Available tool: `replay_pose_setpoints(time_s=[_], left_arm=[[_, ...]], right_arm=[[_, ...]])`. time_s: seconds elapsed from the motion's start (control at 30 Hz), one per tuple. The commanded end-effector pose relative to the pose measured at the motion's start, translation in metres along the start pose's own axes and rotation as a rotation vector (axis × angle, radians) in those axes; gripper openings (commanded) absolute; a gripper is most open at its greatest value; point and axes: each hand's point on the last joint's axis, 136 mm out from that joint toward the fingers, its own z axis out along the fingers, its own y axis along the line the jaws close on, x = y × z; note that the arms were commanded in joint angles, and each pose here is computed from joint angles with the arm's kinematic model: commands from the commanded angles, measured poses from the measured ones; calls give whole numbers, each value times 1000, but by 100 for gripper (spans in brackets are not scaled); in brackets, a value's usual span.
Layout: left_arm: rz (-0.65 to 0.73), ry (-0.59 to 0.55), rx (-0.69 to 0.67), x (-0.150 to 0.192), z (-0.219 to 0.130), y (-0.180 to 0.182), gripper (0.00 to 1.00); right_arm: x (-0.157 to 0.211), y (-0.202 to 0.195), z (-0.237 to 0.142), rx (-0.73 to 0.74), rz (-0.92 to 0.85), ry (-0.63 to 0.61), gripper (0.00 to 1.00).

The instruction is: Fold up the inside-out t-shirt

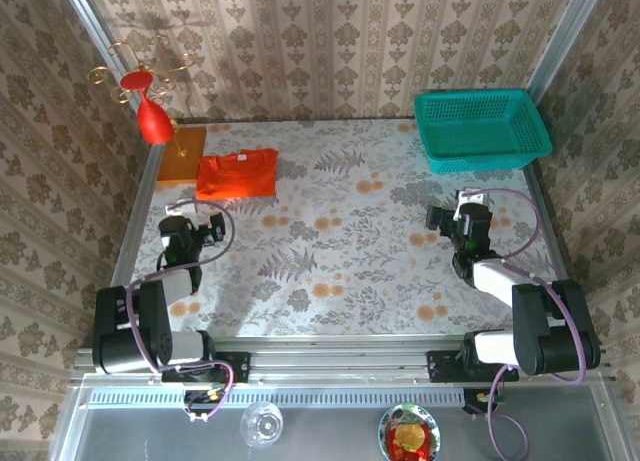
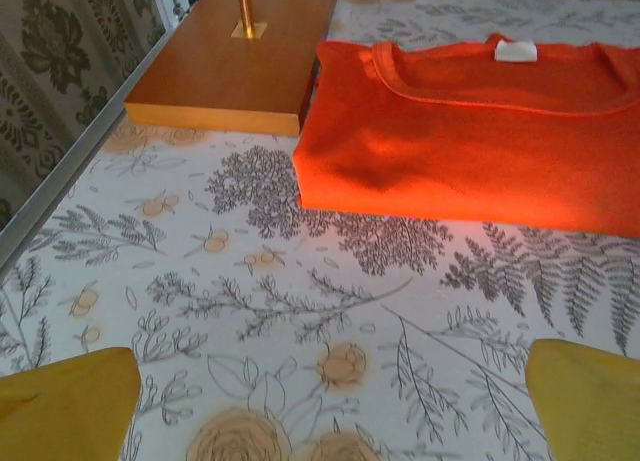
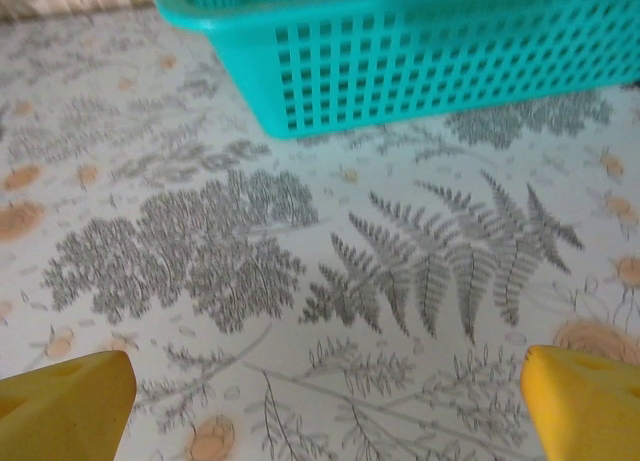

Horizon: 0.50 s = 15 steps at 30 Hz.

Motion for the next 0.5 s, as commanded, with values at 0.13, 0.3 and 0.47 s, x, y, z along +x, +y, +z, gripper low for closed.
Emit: replay_pose_setpoints(time_s=[0.13, 0.3, 0.47], left_arm=[[55, -118, 153, -24, 15, -26, 100], [116, -130, 182, -13, 17, -41, 100], [146, -81, 160, -10, 28, -44, 100]], right_arm=[[-17, 10, 14, -54, -16, -113, 100], [-3, 19, 28, -96, -39, -107, 100], [-3, 19, 27, -94, -43, -99, 100]])
